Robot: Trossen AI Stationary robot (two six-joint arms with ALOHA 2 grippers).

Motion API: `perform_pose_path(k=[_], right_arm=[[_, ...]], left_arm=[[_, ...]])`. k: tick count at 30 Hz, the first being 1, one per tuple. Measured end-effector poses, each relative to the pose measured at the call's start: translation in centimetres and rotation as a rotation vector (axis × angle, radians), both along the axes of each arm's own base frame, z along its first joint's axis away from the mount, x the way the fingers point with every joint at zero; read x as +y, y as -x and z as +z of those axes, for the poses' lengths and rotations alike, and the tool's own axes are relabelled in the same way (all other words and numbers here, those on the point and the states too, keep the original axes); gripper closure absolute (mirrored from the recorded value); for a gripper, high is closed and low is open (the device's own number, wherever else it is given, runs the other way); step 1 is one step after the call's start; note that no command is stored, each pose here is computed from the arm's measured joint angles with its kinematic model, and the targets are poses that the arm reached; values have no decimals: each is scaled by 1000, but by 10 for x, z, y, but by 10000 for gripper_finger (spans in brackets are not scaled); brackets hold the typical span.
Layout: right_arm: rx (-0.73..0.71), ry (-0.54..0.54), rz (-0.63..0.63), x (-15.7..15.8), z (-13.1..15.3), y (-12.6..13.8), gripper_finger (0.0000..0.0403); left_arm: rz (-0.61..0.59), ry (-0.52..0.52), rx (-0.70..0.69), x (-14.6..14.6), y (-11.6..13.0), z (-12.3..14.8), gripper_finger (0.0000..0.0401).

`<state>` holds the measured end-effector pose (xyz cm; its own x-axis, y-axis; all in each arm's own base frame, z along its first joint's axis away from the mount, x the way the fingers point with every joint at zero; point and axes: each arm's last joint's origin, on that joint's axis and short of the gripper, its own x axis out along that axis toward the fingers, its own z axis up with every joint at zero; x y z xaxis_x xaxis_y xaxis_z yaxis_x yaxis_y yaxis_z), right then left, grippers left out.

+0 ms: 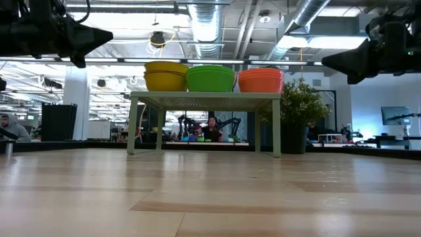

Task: Pick & Place Mini bowls
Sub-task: Return to Home Position

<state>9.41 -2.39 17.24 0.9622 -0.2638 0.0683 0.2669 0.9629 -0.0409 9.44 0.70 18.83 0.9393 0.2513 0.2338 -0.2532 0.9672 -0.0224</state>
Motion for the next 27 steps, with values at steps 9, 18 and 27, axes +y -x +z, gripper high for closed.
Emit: perform_pose_path(k=[9,18,27], right_arm=[[34,-28,-21,-1,-4,0,379],[42,-30,-21,-1,-5,0,380],[43,-30,-21,-1,-5,0,376]], left_arm=[[0,0,0,0,0,0,391],[0,0,-2,0,0,0,391],[0,0,-3,0,0,0,392]])
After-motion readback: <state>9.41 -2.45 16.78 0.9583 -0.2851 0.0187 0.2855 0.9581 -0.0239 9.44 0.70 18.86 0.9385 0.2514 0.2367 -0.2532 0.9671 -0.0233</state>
